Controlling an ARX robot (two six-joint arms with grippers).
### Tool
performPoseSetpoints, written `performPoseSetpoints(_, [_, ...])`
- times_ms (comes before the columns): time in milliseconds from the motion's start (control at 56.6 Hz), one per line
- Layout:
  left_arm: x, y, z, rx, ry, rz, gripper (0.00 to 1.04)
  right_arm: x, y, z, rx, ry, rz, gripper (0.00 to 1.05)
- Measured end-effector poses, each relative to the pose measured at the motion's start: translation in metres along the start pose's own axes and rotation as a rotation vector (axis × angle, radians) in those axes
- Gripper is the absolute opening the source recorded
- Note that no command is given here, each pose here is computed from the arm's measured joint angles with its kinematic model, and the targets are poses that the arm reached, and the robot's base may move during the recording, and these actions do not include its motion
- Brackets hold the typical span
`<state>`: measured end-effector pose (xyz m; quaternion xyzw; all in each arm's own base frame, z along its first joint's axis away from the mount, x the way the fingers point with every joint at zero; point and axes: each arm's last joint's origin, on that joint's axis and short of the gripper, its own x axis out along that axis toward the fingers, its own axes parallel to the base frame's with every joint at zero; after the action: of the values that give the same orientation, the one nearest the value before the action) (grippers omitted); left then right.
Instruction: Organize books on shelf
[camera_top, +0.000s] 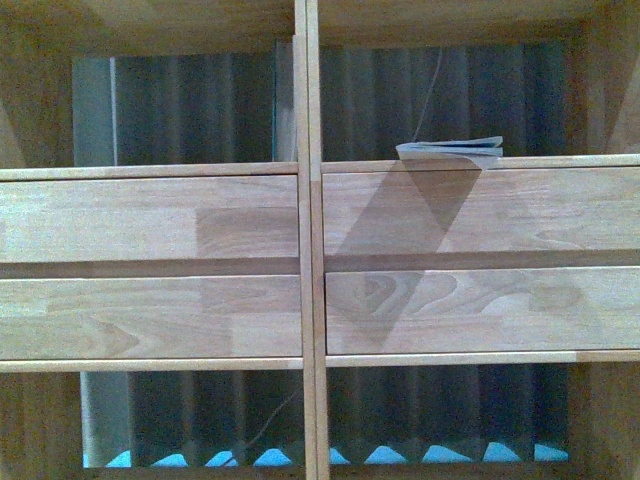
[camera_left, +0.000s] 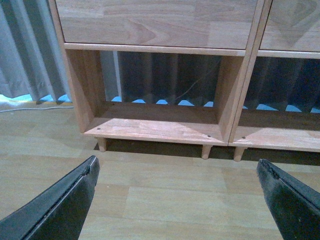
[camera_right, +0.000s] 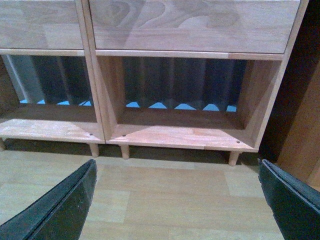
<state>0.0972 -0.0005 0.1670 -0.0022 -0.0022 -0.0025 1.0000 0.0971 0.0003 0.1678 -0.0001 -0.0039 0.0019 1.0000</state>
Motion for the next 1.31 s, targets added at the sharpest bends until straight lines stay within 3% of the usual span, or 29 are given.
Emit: performPoseSetpoints(1308, [0.0000,0.0000,0.0000,0.000,0.000,0.000,0.97,0.0000,0.0000,0.0000,0.001,0.000,-0.001,0.98])
